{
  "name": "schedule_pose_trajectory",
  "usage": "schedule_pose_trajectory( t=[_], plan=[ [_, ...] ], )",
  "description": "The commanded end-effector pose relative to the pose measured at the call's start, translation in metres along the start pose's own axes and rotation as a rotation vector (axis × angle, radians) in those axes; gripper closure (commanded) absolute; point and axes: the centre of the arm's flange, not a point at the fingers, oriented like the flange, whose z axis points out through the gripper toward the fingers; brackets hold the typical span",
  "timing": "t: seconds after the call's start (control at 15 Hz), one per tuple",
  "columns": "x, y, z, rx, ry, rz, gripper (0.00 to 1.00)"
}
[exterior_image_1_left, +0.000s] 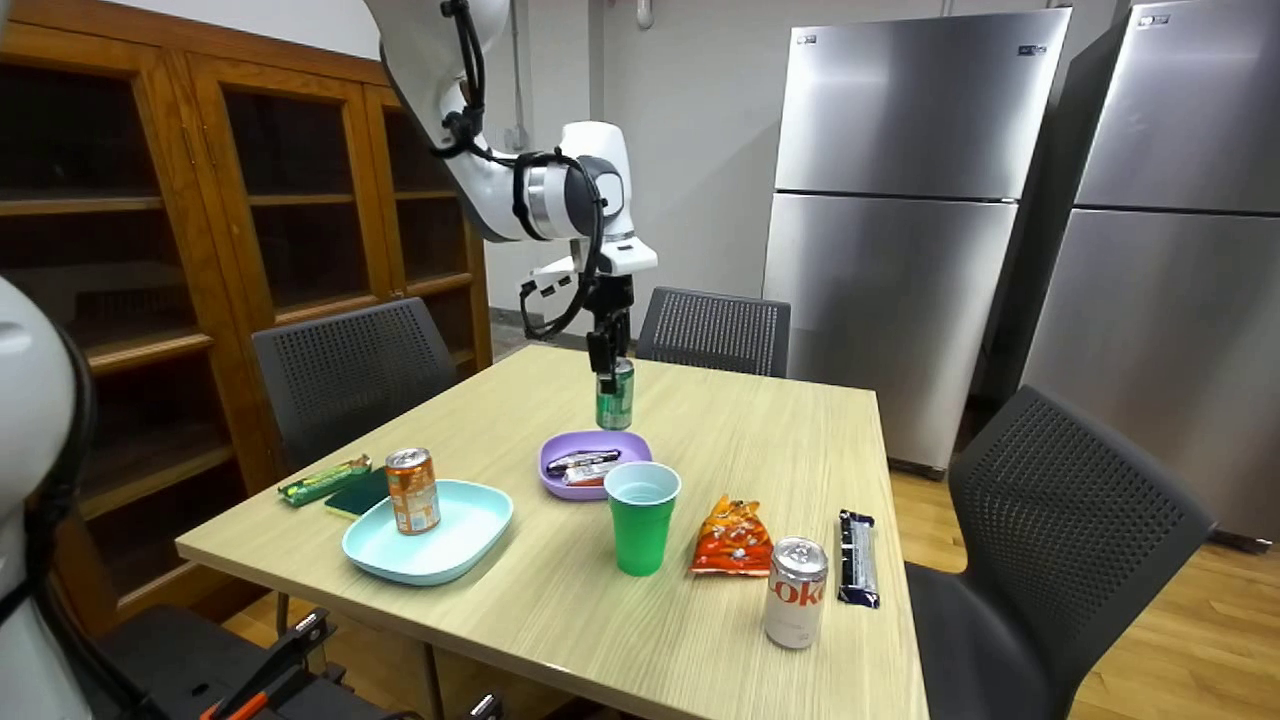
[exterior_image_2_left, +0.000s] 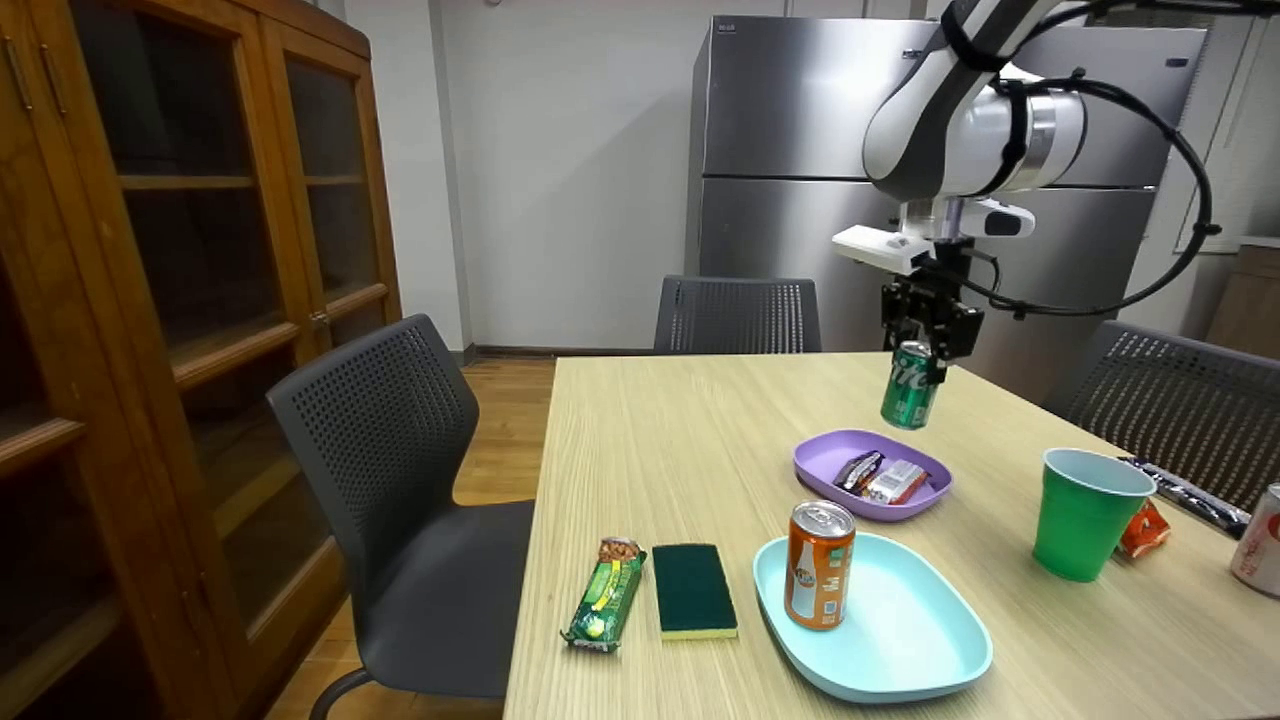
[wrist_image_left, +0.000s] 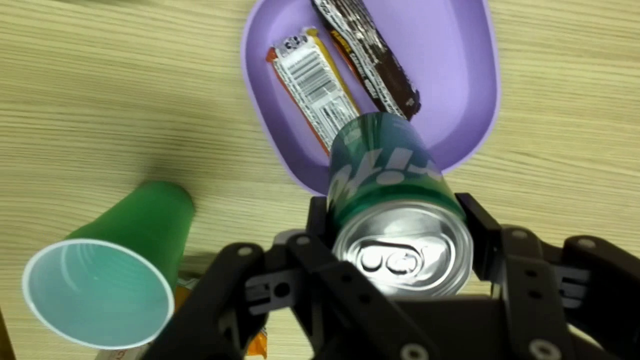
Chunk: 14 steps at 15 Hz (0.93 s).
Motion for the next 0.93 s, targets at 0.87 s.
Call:
schedule_pose_trajectory(
  t=[0.87],
  plan=[
    [-0.091,0.098,-0.024,-0.062,-0.007,-0.173,0.61]
  ],
)
